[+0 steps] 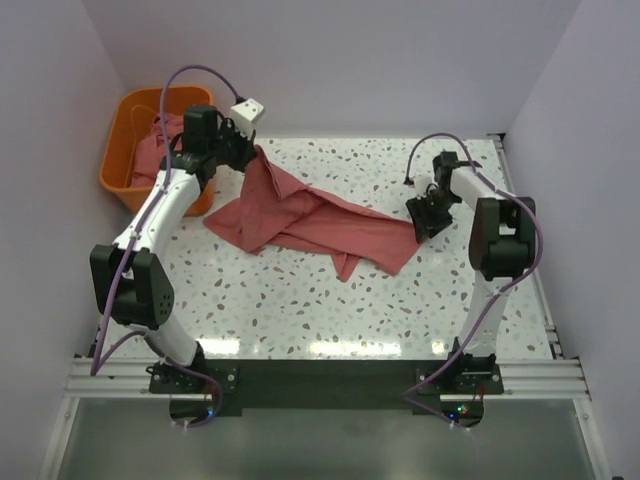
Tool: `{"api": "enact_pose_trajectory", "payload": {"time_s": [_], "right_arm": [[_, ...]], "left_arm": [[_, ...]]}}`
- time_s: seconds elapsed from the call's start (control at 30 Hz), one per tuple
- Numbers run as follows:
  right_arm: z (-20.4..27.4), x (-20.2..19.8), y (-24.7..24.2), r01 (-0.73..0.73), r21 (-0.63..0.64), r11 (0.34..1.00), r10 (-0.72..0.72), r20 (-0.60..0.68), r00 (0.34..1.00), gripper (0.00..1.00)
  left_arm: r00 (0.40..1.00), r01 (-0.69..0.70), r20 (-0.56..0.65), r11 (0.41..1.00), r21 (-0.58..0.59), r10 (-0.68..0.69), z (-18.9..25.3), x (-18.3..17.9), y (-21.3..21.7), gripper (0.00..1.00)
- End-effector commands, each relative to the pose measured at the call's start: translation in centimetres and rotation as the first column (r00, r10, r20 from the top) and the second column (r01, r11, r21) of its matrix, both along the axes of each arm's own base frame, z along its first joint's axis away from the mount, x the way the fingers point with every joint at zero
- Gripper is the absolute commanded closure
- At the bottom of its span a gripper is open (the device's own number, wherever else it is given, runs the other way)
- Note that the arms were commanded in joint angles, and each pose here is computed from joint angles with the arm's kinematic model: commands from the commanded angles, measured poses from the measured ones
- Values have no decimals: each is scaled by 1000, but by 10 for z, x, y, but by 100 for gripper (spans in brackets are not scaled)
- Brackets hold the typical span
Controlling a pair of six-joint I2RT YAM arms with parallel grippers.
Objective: Fold and stack the t-shirts
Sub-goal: Flatten the tshirt out
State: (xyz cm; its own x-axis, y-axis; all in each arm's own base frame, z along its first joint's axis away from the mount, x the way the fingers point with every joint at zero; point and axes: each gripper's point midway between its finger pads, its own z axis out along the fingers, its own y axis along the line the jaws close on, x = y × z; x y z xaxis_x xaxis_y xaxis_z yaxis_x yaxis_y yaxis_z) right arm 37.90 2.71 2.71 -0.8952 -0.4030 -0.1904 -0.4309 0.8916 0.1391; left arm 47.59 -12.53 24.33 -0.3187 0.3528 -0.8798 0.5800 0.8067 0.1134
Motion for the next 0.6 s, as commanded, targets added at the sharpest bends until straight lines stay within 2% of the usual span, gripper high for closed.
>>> {"api": "enact_pose_trajectory", "payload": {"time_s": [0.0,0.13,0.43,0.57], "right_arm": [[-12,4,-1,8,-1,1000,-9,-17,1000,51],[-21,9,-5,24,-27,999,-24,-7,1000,51],[7,30,-15,69,8,998,-69,65,995,47],[-4,25,-13,52,-3,999,-52,36,998,47]], "left_arm": [[996,-12,92,1000,-25,14,32,14,2,100],[996,-13,86,1000,-27,15,30,15,2,100],[995,-2,96,1000,-19,4,33,16,1,100],[995,5,97,1000,-22,-3,33,18,0,100]]}}
